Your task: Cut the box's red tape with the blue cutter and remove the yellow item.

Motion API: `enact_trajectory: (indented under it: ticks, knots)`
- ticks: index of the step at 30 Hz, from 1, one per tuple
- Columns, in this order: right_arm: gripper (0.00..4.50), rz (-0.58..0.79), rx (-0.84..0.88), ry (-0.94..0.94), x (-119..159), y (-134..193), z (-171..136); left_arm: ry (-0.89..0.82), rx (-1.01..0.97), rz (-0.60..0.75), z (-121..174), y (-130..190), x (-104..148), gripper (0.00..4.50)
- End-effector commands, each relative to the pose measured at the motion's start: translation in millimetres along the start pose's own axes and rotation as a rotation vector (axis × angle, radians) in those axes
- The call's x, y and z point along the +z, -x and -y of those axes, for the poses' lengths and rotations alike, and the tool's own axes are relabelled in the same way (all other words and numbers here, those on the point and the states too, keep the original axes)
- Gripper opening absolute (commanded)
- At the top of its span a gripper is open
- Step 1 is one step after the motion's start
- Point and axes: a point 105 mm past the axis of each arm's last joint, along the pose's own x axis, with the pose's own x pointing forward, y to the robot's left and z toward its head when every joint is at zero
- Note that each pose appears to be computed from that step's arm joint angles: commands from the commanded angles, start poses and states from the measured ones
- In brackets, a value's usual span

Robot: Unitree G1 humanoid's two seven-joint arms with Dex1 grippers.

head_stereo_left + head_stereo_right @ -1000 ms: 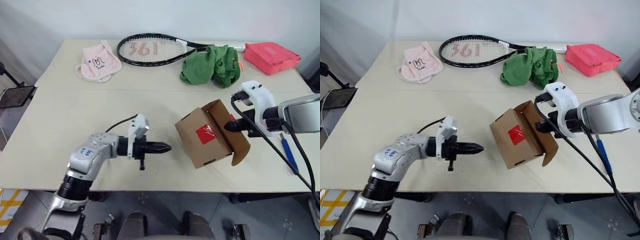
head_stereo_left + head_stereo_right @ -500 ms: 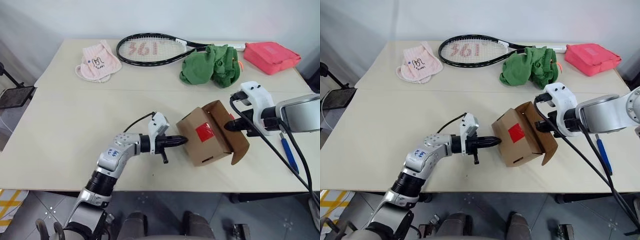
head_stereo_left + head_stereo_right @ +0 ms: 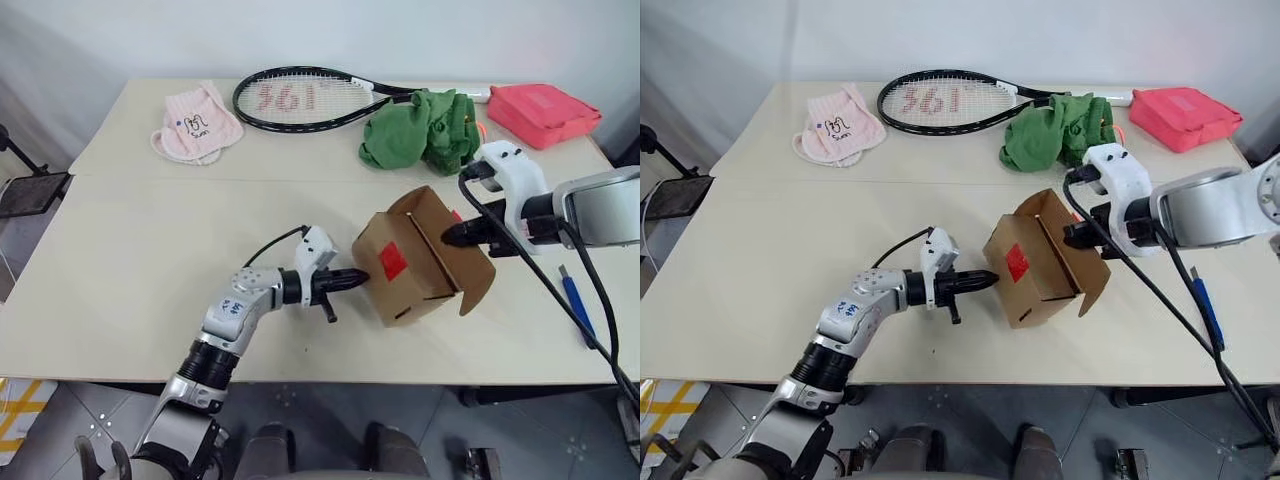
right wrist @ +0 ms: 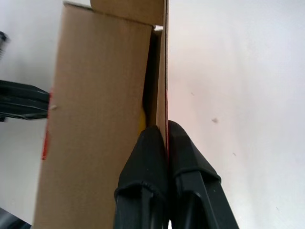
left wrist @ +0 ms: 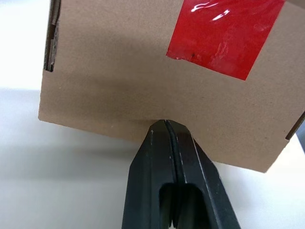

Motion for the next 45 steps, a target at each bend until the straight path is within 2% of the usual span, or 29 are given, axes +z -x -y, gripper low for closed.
enact_trajectory:
  ticks: [1,11,19,29,45]
  knots:
    - [0.02,0.018,0.076,0.018,4.5,1.8,-14.5,-0.019,-0.003,0.031,3.7,-2.3,6.8,0.00]
    - [0.02,0.019,0.080,0.003,2.6,0.3,-13.3,-0.003,0.042,0.034,-1.0,1.5,5.5,0.00]
    - [0.02,-0.015,0.133,-0.064,-16.9,-6.0,-8.8,0.018,0.046,-0.004,1.6,4.0,-1.5,0.00]
    - [0.02,-0.032,0.088,-0.134,-34.0,-12.9,3.6,0.015,0.080,0.001,-1.6,9.4,0.9,0.00]
    - [0.02,0.024,0.032,-0.065,-7.4,-8.1,-2.2,0.029,0.085,-0.057,-0.8,20.4,-3.6,0.00]
